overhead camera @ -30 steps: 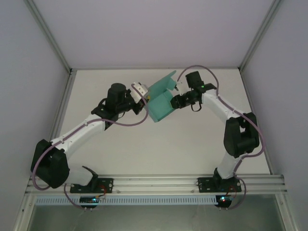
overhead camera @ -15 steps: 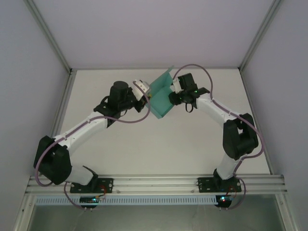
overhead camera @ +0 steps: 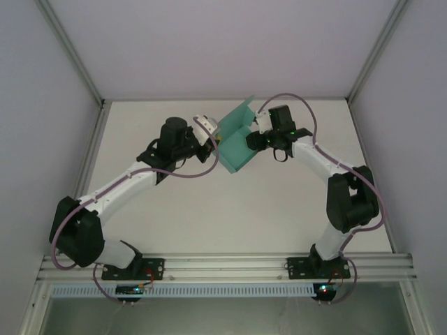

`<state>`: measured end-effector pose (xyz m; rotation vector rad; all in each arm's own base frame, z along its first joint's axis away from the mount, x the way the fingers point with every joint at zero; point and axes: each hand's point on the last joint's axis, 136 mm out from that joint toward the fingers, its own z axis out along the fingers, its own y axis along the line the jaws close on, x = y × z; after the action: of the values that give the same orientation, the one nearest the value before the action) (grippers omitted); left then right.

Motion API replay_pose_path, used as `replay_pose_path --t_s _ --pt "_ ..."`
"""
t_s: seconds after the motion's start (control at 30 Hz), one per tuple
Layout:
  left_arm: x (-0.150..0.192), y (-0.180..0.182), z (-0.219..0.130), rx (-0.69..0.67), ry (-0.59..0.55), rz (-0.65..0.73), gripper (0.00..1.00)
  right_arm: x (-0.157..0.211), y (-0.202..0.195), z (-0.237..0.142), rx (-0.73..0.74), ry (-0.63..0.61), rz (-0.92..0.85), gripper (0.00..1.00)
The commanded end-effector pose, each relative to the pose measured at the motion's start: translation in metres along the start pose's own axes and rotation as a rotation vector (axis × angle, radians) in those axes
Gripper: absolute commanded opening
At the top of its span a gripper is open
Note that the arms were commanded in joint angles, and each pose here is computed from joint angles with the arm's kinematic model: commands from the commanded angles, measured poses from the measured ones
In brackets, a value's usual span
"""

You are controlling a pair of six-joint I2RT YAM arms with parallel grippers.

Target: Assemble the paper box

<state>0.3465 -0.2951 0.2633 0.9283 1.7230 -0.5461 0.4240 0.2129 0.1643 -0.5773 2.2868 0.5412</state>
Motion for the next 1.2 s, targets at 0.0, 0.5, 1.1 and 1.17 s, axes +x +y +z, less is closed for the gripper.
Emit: replay_pose_path --t_s 0.0,0.5,1.1,1.17 --pt "-0.023 -0.032 -0.002 0.14 -0.066 0.006 0.0 -0.023 0.005 -0.009 -0.025 -0.071 0.001 0.24" --pt "-0.029 -0.027 0.003 0.11 -0.068 -0.01 0.0 0.011 -0.088 -0.003 0.816 -0.008 -0.156 0.11" --pt "-0.016 -0.027 0.005 0.098 -0.037 -0.006 0.0 -0.005 0.002 -0.005 0.163 -0.116 -0.109 0.6" --pt "-0.011 -0.029 0.006 0.109 -0.032 0.002 0.0 -0.013 0.012 -0.017 0.108 -0.14 -0.106 0.64"
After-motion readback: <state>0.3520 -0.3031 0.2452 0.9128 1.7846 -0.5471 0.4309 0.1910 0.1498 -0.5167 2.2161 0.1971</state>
